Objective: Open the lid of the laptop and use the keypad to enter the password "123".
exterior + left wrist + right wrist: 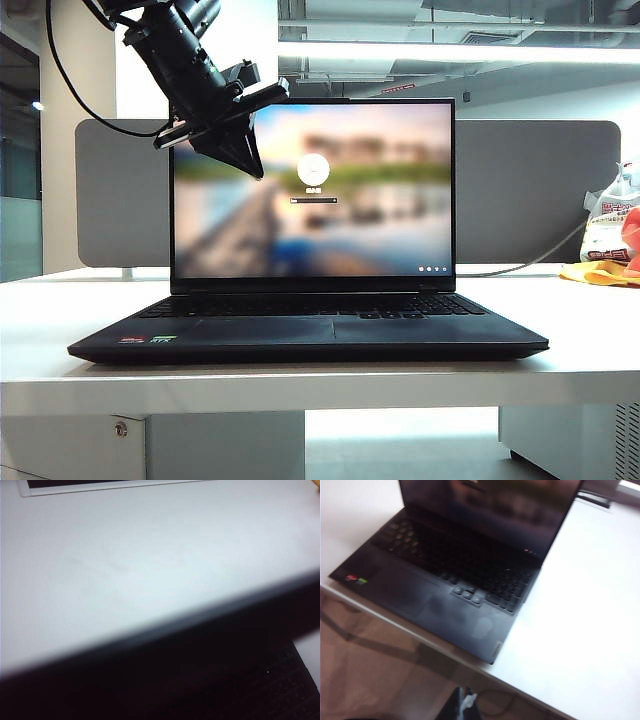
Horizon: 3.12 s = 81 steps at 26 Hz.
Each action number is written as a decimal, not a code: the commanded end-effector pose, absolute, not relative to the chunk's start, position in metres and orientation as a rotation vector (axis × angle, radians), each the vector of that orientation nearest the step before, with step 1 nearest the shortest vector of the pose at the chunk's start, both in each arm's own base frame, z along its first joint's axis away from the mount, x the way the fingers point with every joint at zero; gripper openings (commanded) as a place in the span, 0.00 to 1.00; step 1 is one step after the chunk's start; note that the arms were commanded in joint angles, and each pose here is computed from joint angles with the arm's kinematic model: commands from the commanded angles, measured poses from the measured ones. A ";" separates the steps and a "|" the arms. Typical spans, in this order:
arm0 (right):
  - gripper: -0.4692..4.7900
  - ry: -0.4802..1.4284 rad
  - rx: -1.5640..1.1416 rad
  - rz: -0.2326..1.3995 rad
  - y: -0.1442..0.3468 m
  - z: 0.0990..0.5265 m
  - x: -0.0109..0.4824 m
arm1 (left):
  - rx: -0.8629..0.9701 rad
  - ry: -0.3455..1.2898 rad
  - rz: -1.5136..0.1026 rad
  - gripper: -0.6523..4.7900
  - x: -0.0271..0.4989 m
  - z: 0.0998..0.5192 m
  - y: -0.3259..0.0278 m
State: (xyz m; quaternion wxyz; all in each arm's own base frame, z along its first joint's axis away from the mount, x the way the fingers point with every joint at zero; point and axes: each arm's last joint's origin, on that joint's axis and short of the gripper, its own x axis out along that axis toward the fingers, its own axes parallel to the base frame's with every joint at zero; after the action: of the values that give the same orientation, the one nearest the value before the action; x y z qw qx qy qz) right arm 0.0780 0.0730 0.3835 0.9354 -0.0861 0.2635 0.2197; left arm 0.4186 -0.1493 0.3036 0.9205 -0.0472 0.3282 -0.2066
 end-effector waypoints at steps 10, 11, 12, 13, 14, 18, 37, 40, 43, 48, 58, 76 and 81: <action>0.07 0.525 -0.148 0.440 0.073 0.386 0.078 | -0.117 0.555 -0.357 0.11 0.432 0.315 -0.140; 0.07 0.527 -0.146 0.439 0.073 0.386 0.078 | -0.118 0.562 -0.363 0.11 0.431 0.314 -0.140; 0.07 0.528 -0.145 0.439 0.073 0.386 0.078 | -0.118 0.568 -0.366 0.11 0.431 0.314 -0.140; 0.07 0.528 -0.145 0.439 0.073 0.386 0.078 | -0.117 0.574 -0.365 0.11 0.431 0.313 -0.140; 0.07 0.527 -0.145 0.439 0.073 0.386 0.078 | -0.116 0.585 -0.364 0.11 0.430 0.312 -0.140; 0.07 0.527 -0.141 0.439 0.073 0.386 0.078 | -0.131 0.651 -0.426 0.11 0.425 0.311 -0.140; 0.07 0.622 -0.167 0.457 0.124 0.348 0.204 | 0.031 0.553 -0.639 0.11 0.236 0.369 -0.134; 0.07 0.649 -0.021 0.457 0.100 0.332 0.253 | -0.024 0.490 -0.576 0.11 0.205 0.349 -0.122; 0.07 0.724 0.004 0.422 0.092 0.309 0.279 | -0.050 0.468 -0.518 0.11 0.191 0.334 -0.112; 0.07 0.853 0.026 0.444 0.096 0.273 0.308 | -0.056 0.491 -0.498 0.11 0.184 0.317 -0.115; 0.07 0.926 0.052 0.475 0.116 0.251 0.350 | -0.051 0.473 -0.456 0.11 0.189 0.316 -0.115; 0.07 1.079 0.007 0.487 0.139 0.221 0.371 | -0.080 0.506 -0.709 0.11 0.162 0.368 -0.108; 0.07 1.099 0.010 0.483 0.139 0.219 0.370 | -0.064 0.564 -0.733 0.11 0.155 0.376 -0.105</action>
State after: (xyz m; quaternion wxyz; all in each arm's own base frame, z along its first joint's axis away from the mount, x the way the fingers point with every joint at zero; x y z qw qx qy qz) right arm 0.3703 0.1385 0.2174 0.8251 0.0052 0.5181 0.2253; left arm 0.1561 -0.1050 0.3747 0.8959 -0.0328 0.2730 -0.3490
